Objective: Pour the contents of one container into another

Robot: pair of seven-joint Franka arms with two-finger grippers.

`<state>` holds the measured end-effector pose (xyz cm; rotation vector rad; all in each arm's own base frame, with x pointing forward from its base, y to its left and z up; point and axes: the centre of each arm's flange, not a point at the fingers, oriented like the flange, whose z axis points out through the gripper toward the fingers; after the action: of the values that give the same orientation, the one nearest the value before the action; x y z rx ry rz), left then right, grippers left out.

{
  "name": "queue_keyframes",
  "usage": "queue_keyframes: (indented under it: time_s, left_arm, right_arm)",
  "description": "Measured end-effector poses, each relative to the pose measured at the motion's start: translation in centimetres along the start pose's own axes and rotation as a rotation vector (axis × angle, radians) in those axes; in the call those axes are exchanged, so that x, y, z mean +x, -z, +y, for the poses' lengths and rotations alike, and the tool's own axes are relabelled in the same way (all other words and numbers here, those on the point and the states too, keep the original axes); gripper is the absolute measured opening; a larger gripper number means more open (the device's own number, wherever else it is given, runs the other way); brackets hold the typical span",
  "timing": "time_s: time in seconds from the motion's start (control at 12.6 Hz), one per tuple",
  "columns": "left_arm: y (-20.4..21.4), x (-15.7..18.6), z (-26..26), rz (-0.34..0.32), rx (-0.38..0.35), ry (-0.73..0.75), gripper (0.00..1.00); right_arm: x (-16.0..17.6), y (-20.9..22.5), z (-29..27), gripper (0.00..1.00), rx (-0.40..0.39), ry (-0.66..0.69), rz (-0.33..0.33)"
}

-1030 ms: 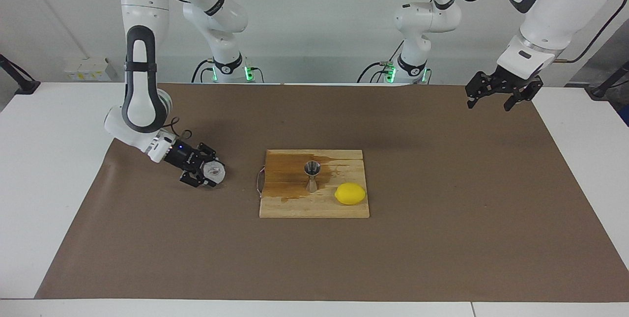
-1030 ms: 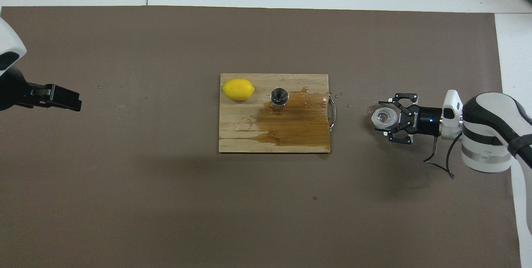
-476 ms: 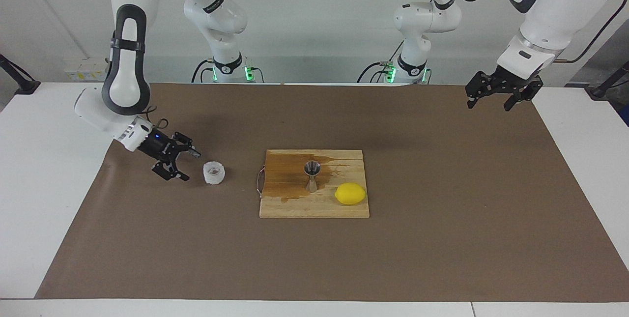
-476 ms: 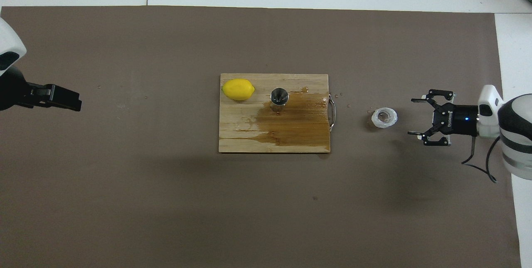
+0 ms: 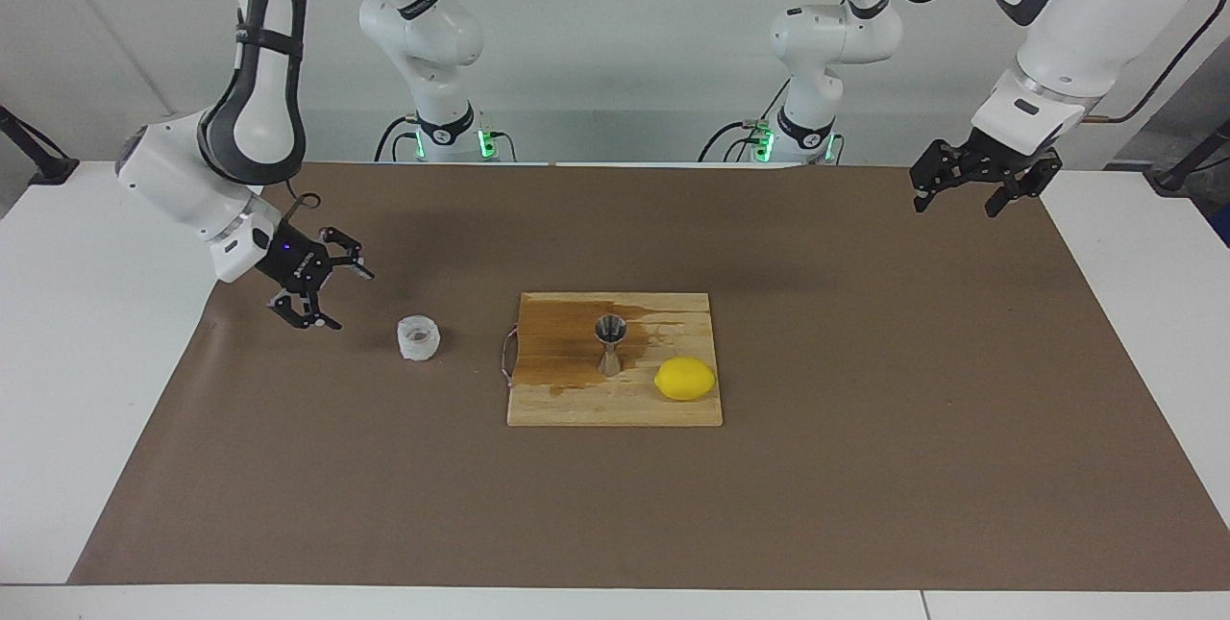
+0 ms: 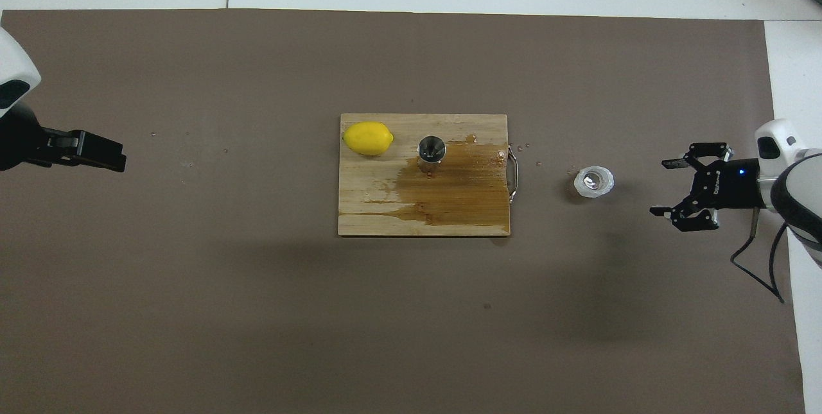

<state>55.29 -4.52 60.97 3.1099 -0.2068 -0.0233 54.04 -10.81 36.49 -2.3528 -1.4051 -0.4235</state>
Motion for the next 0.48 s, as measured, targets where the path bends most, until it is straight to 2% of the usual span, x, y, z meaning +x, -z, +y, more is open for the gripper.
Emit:
queue_keyframes:
  time_s: [0.24, 0.48]
  left_arm:
    - [0.0, 0.0, 0.0, 0.000, 0.000, 0.000, 1.00]
    - [0.0, 0.0, 0.0, 0.000, 0.000, 0.000, 1.00]
  right_arm:
    - [2.4, 0.4, -0.7, 1.00, -0.037, -0.209, -0.161]
    - [7.4, 0.5, -2.6, 1.00, -0.153, -0.427, -0.307]
